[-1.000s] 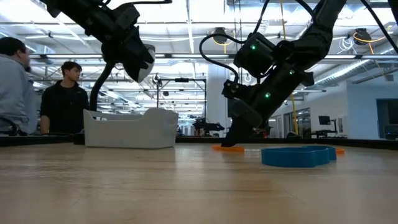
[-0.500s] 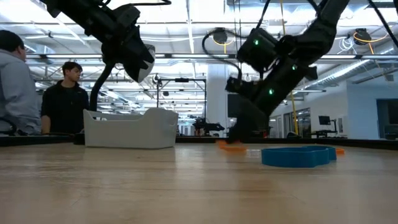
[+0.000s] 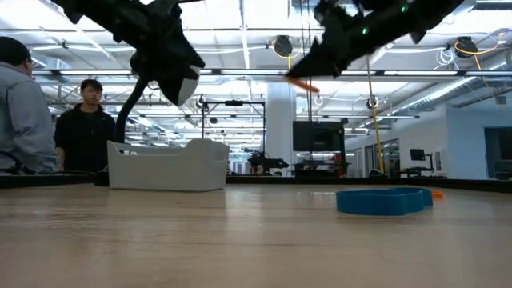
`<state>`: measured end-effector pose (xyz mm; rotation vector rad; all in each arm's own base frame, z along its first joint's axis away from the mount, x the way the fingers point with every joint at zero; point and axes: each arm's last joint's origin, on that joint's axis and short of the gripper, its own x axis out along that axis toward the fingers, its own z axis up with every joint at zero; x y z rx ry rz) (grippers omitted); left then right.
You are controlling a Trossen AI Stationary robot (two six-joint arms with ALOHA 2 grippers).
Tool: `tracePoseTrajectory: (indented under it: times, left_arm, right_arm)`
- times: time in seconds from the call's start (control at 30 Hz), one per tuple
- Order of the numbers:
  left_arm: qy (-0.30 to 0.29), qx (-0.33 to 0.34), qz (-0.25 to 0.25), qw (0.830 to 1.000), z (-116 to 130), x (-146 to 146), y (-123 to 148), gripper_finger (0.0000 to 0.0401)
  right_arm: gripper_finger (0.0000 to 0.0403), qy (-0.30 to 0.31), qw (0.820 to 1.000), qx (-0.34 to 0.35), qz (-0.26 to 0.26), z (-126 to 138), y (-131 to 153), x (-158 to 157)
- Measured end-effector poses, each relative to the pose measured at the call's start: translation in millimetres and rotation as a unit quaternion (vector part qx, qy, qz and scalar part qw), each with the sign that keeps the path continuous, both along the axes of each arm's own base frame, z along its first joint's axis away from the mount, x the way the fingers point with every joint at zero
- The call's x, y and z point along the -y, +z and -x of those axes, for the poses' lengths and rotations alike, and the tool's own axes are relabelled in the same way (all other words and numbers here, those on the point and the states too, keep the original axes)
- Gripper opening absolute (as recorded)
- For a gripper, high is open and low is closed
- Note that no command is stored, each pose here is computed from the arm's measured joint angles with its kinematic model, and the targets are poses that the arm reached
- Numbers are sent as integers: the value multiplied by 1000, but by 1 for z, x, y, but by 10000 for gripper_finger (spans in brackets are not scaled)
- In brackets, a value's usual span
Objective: Pick and place rubber bands into bin
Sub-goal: Put the left orange rubber band into the gray bin
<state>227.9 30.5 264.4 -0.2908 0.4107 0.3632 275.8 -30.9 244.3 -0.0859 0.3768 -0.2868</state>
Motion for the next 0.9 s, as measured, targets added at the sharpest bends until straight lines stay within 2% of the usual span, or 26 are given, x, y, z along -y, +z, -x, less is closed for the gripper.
tracePoseTrajectory:
  times: [0.2, 0.43, 0.67, 0.9]
  left_arm:
    - [-69, 53, 6, 996, -11, 3, 5, 191]
    - [-174, 131, 17, 976, -43, 5, -2, 191]
    - [-224, 144, -10, 964, -70, 5, -28, 191]
    - [-262, 192, -44, 945, -90, 9, -44, 191]
  right_arm:
    - [0, 9, 999, 37, 17, 11, 20, -3]
    - [0, 33, 997, 57, 28, 7, 23, -14]
    - [0, 58, 996, 65, 24, 6, 24, -28]
    - [0, 81, 994, 68, 13, 6, 24, -42]
